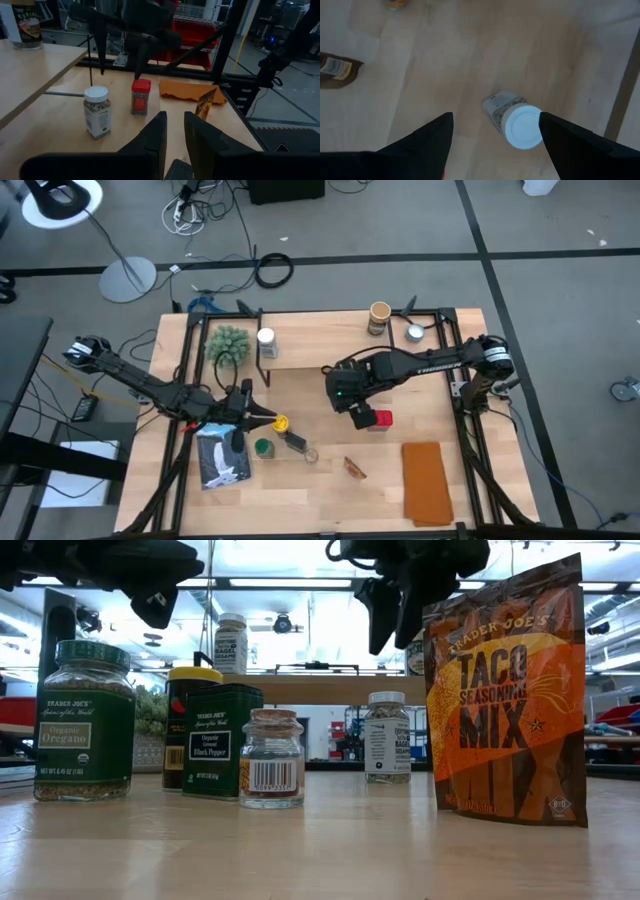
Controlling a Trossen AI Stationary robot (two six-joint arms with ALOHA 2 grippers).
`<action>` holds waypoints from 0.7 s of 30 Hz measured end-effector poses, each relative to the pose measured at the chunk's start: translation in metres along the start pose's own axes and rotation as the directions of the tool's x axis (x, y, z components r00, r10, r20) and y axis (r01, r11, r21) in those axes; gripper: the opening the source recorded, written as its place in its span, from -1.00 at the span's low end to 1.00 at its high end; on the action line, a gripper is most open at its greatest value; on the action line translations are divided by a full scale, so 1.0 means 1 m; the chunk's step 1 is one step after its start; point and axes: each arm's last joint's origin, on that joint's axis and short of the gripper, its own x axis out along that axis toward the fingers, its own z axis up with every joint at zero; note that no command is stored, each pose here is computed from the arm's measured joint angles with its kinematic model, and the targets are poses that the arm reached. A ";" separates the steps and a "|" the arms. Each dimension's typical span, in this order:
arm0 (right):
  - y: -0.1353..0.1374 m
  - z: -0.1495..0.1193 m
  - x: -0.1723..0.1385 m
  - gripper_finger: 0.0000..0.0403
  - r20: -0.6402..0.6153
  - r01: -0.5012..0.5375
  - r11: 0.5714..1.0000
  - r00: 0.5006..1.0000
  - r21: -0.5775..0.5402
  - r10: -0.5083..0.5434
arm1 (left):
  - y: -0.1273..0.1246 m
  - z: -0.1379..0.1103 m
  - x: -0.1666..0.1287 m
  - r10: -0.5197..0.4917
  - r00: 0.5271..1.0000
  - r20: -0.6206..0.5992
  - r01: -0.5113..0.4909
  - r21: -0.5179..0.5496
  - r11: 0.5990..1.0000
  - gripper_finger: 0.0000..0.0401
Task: Shelf spices
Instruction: Put the white seasoning bottle on the shelf aligned with the other white seasoning bottle
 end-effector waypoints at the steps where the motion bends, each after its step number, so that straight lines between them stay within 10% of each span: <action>1: 0.000 0.000 0.000 0.46 0.002 0.001 1.000 1.000 -0.015 -0.001 | 0.000 0.000 0.000 0.000 1.000 0.000 0.000 -0.003 1.000 -0.65; 15: -0.010 0.000 0.001 0.91 0.011 0.039 0.999 0.999 -0.032 -0.039 | 0.000 -0.001 0.000 0.002 1.000 -0.007 -0.002 -0.004 1.000 -0.65; 21: -0.018 -0.001 0.002 0.90 0.024 0.054 0.989 0.998 0.138 -0.058 | 0.000 -0.002 0.000 0.004 1.000 -0.014 -0.004 -0.002 1.000 -0.65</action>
